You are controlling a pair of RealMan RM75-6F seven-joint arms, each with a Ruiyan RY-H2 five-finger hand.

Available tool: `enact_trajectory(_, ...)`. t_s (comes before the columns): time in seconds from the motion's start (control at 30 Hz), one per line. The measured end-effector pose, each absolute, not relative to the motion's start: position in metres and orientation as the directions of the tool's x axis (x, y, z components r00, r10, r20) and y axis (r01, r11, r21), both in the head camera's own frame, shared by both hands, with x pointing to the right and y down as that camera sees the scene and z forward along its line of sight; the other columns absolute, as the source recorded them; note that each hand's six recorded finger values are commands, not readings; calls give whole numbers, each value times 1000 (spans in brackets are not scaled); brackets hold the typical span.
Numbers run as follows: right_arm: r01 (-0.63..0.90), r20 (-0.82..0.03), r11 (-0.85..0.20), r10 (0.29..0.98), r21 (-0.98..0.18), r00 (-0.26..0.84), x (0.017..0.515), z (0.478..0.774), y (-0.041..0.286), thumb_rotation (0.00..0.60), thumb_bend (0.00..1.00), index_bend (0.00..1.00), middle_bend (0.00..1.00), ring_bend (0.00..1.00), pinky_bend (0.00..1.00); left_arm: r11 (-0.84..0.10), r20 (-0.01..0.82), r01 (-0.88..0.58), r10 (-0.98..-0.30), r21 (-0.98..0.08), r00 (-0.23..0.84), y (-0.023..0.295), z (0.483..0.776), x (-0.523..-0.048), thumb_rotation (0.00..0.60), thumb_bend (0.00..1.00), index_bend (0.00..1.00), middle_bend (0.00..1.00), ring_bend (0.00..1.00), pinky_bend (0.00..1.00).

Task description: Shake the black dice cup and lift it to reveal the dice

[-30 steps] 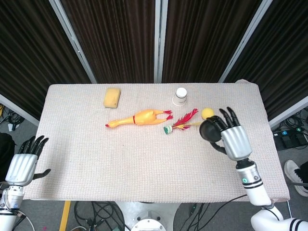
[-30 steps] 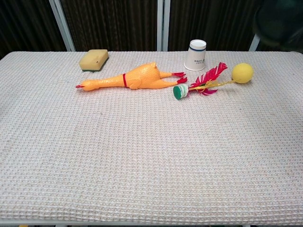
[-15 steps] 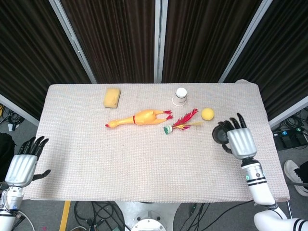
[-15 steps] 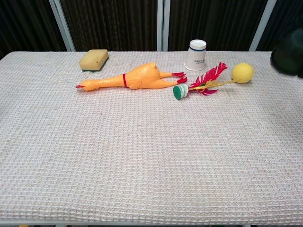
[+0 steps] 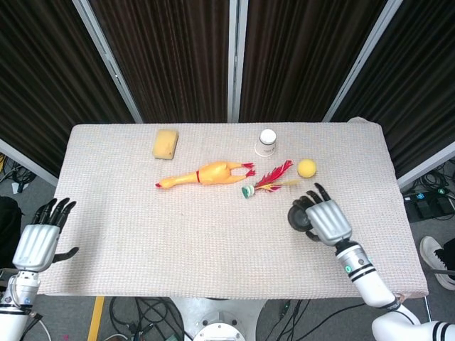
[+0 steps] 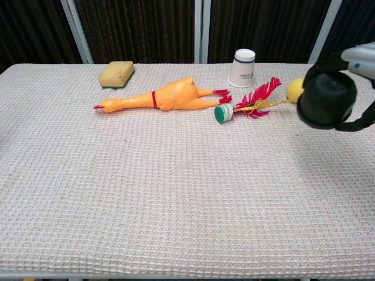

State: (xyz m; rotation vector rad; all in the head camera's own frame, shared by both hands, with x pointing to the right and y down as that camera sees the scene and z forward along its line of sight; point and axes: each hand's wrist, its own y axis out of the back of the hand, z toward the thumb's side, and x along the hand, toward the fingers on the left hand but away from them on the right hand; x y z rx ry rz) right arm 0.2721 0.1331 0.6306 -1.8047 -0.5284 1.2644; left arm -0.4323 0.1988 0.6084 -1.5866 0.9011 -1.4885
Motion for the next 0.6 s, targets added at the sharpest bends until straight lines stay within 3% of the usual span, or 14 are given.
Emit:
enact_trajectory(0.13,-93,-527,-577,652,-811,545,238,628,152,600,185,303,454,141,0,-459,459,9,-886,-888,68,198,609,-431,600,117,81,56,0,109)
enact_trajectory(0.23,-81,-510,-562,667,-823,543,243,629,146,600,185,303,454,139,0,-461,460,6,-886,-887,64,199,610,-433,600,116,81,56,0,109)
enact_trajectory(0.37,-82,-523,-539,752,-838,401,289,640,117,600,188,299,453,137,0,-466,466,3,-883,-885,63,201,610,-434,600,117,81,56,0,109)
enact_trajectory(0.5,-14,-529,-534,833,-845,164,362,646,83,600,189,299,452,135,0,-463,462,4,-884,-886,66,202,608,-435,600,117,81,56,0,109)
enact_trajectory(0.6,56,-535,-540,840,-840,87,384,648,77,600,187,299,451,133,0,-460,459,3,-886,-888,66,202,608,-435,600,117,81,56,0,108)
